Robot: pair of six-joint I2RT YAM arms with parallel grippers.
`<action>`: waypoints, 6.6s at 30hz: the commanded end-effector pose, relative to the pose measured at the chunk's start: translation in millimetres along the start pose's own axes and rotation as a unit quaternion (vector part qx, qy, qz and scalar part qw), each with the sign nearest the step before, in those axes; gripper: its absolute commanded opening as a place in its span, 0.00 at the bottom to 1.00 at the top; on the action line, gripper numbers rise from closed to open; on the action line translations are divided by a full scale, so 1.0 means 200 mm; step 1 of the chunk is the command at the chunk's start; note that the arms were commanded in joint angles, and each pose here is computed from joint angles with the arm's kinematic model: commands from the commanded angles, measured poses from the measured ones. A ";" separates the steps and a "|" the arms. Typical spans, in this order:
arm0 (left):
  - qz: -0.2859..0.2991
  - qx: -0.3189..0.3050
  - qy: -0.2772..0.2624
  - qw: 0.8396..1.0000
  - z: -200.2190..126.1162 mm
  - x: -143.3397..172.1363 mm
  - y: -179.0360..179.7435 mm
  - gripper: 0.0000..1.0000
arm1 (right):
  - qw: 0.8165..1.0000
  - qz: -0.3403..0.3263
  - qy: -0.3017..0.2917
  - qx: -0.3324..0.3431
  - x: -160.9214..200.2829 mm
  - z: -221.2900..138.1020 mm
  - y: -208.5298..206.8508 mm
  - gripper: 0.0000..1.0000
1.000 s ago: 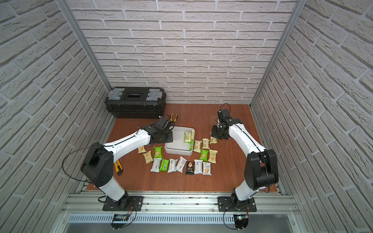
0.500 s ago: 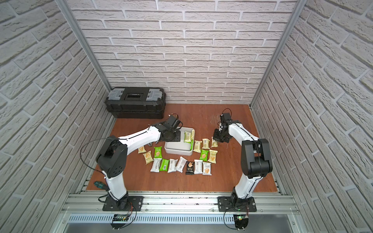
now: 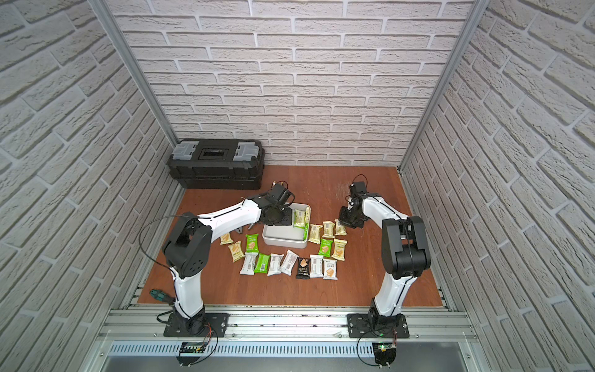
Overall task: Take the cookies out of the storage box
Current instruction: Place the cookie at the center of the board, then pick up the cookie from the storage box, then place the cookie at the center of the board, then pick up the cookie from the storage box.
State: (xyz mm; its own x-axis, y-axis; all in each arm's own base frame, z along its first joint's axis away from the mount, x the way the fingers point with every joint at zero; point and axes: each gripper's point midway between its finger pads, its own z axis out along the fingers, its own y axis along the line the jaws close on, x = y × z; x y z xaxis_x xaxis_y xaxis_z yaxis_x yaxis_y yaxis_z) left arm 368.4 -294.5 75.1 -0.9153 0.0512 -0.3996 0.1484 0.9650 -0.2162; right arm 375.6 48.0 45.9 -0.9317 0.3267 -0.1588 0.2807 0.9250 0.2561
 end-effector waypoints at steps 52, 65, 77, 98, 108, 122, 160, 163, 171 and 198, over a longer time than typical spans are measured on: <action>0.022 -0.078 -0.007 0.997 0.17 -0.07 0.04 0.04 | 0.994 0.025 -0.094 -0.041 0.15 -0.42 0.09 0.36; 0.024 -0.059 -0.064 0.996 -0.08 -0.18 0.01 0.00 | 0.994 0.014 -0.093 -0.051 0.22 -0.45 0.17 0.35; -0.050 -0.075 -0.093 0.992 -0.39 -0.04 0.24 0.00 | 0.993 -0.024 -0.085 -0.084 0.25 -0.45 0.45 0.34; -0.373 -0.209 -0.103 0.898 -0.72 0.64 1.05 0.00 | 0.988 -0.068 -0.068 -0.123 0.30 -0.42 0.83 0.34; -0.463 -0.188 -0.065 0.864 -0.56 0.85 1.14 0.00 | 0.986 -0.079 -0.062 -0.131 0.30 -0.42 0.88 0.33; -0.454 -0.184 -0.039 0.871 -0.48 0.87 1.15 0.53 | 0.983 -0.085 -0.068 -0.146 0.32 -0.39 0.96 0.33; -0.473 -0.071 -0.195 0.856 -0.60 0.57 1.24 0.66 | 0.991 -0.116 -0.046 0.052 0.26 0.18 1.16 0.66; -0.474 -0.077 -0.193 0.855 -0.60 0.57 1.27 0.65 | 0.992 -0.111 -0.038 0.054 0.24 0.21 1.15 0.66; -0.470 -0.093 -0.198 0.855 -0.64 0.55 1.33 0.64 | 0.993 -0.094 -0.037 0.066 0.18 0.25 1.13 0.65; -0.462 -0.131 -0.186 0.857 -0.72 0.56 1.40 0.66 | 0.991 -0.100 -0.006 0.095 0.16 0.37 1.11 0.45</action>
State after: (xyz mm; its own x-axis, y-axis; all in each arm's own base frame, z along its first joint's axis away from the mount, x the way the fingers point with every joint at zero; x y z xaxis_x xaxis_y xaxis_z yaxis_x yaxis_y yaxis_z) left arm 254.0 13.9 89.2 -0.4124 -0.8127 -0.4117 -0.7090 0.5701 -0.4152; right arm 425.7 279.3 27.1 -0.9669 0.1471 -0.2086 0.1405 0.9890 0.0462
